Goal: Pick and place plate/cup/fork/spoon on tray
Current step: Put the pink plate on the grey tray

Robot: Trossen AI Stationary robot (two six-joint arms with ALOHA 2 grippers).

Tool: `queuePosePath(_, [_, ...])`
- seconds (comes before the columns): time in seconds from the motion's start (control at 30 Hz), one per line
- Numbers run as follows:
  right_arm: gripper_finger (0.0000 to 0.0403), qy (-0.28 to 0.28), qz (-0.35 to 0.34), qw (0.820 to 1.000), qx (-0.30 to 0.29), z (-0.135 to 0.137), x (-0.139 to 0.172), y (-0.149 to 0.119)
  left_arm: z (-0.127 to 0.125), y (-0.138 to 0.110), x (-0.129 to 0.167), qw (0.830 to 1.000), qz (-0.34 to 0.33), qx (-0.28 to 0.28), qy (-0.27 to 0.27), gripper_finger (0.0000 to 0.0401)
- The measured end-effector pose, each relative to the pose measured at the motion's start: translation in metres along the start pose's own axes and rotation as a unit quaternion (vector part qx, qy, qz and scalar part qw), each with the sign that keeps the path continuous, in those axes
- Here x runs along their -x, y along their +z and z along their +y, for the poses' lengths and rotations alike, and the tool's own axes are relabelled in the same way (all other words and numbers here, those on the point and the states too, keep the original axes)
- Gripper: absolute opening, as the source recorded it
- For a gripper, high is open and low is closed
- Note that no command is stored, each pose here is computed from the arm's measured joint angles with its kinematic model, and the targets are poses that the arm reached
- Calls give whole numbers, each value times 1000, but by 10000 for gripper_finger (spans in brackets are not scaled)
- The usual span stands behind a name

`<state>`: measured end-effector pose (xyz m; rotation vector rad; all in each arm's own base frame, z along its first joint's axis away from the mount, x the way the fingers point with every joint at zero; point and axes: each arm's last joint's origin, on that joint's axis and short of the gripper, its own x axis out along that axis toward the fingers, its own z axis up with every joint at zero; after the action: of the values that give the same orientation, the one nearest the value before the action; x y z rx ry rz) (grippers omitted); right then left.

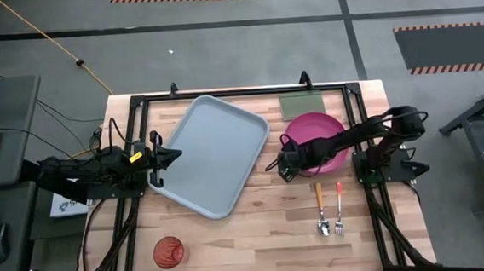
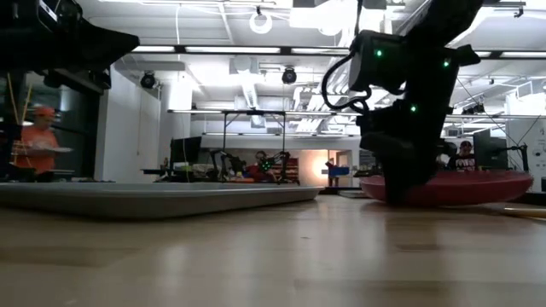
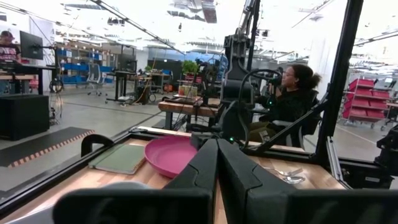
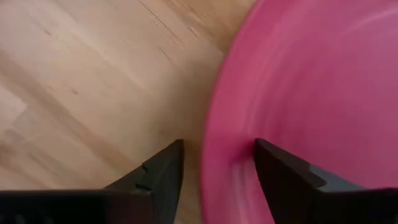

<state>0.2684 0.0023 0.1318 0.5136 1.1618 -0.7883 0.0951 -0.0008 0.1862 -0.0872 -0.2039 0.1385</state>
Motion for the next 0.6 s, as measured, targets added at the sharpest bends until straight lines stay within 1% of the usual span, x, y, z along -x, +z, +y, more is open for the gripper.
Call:
queuePosePath(0.1, [134,0,-1,1000,0,0,0,0,0,0,0,1000,0,-1,0,3])
queuePosePath(0.23, [31,-17,-16,1000,6,-3,8,2,0,0,0,1000,0,-1,0,3])
queuePosePath(0.27, [17,-21,-20,1000,9,-4,13,4,0,0,0,1000,0,0,0,3])
queuePosePath(0.37, [18,-34,-34,998,33,-2,34,15,0,0,0,1000,0,-1,0,3])
queuePosePath(0.47, [5,-20,-77,993,89,10,60,36,0,0,0,1000,0,0,0,3])
queuePosePath(0.53, [5,-3,-128,981,149,23,77,55,0,0,0,1000,0,-1,0,3])
queuePosePath(0.6, [3,9,-184,959,214,39,90,73,0,0,0,1000,1,0,0,3])
